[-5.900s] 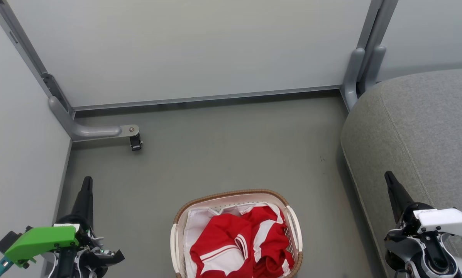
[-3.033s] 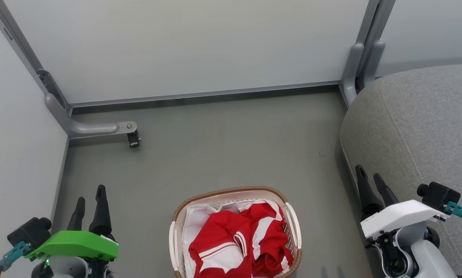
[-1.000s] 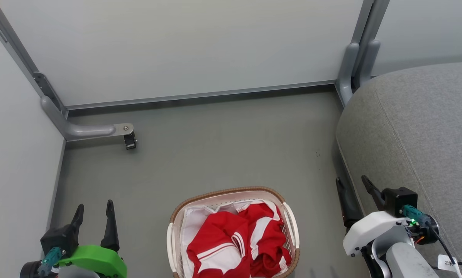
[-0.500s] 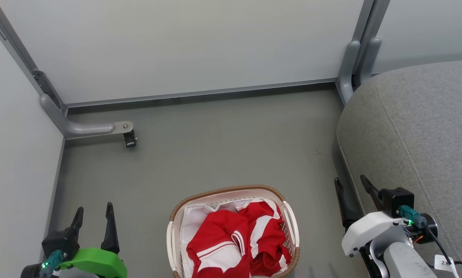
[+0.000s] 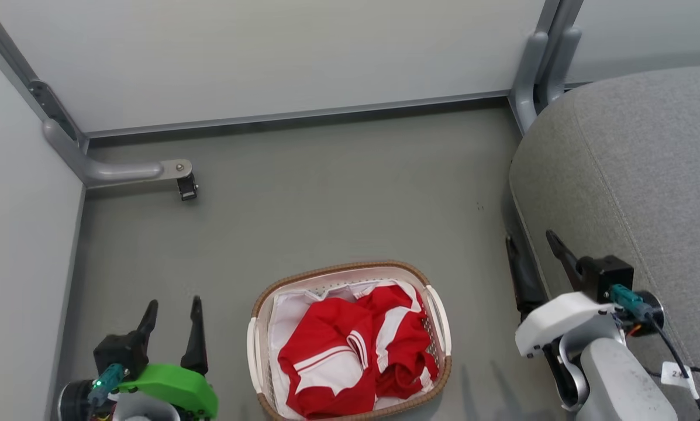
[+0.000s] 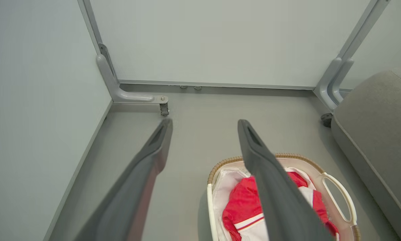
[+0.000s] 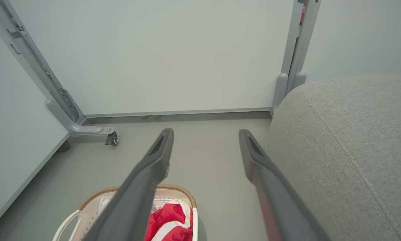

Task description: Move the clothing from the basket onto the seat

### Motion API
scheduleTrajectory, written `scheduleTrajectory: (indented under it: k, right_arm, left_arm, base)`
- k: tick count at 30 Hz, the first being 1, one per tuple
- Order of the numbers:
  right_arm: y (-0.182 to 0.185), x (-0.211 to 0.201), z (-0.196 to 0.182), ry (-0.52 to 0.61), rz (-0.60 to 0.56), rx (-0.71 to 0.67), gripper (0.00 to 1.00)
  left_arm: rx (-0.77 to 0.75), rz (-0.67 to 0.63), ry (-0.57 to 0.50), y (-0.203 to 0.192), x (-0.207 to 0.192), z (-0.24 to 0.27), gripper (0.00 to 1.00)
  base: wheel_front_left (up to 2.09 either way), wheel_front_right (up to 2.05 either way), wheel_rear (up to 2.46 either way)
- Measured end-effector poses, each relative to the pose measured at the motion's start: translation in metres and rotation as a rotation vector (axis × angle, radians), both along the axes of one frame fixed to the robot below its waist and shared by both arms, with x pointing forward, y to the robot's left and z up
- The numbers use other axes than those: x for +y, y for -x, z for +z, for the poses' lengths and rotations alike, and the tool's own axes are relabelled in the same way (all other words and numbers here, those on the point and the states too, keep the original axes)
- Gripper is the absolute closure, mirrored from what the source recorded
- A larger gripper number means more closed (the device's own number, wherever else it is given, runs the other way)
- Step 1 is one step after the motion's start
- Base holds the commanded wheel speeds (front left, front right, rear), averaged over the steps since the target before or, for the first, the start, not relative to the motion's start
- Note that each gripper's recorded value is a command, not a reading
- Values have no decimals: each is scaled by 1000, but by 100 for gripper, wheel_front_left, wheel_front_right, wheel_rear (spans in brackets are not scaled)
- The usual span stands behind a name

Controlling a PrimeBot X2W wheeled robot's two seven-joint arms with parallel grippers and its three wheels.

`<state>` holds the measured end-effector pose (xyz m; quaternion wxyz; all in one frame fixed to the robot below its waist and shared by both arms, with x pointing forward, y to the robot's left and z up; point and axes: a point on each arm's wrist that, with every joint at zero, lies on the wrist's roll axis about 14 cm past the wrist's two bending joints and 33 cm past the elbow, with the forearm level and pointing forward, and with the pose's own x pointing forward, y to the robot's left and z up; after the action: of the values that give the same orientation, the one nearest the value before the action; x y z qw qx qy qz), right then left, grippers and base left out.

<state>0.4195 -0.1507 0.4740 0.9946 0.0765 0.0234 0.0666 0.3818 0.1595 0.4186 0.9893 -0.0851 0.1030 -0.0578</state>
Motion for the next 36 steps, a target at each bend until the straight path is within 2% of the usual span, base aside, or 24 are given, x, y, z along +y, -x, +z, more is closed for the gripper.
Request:
scheduleTrajectory:
  k: [10, 18, 27, 36]
  right_arm:
    - [-45, 1, 14, -6, 7, -66, 0]
    - [-79, -2, 4, -1, 4, -81, 0]
    - [-107, -12, -28, 9, -14, -55, 0]
    - [-119, -18, -71, 34, -20, 4, 0]
  left_arm:
    - [63, -167, 52, -34, -57, -24, 0]
    - [159, -340, 94, -50, -111, -62, 0]
    - [314, -465, 137, -57, -149, -123, 0]
    - [449, -570, 173, -54, -174, -176, 0]
  base:
    - [0, 0, 0]
    - [0, 0, 0]
    - [0, 0, 0]
    - [0, 0, 0]
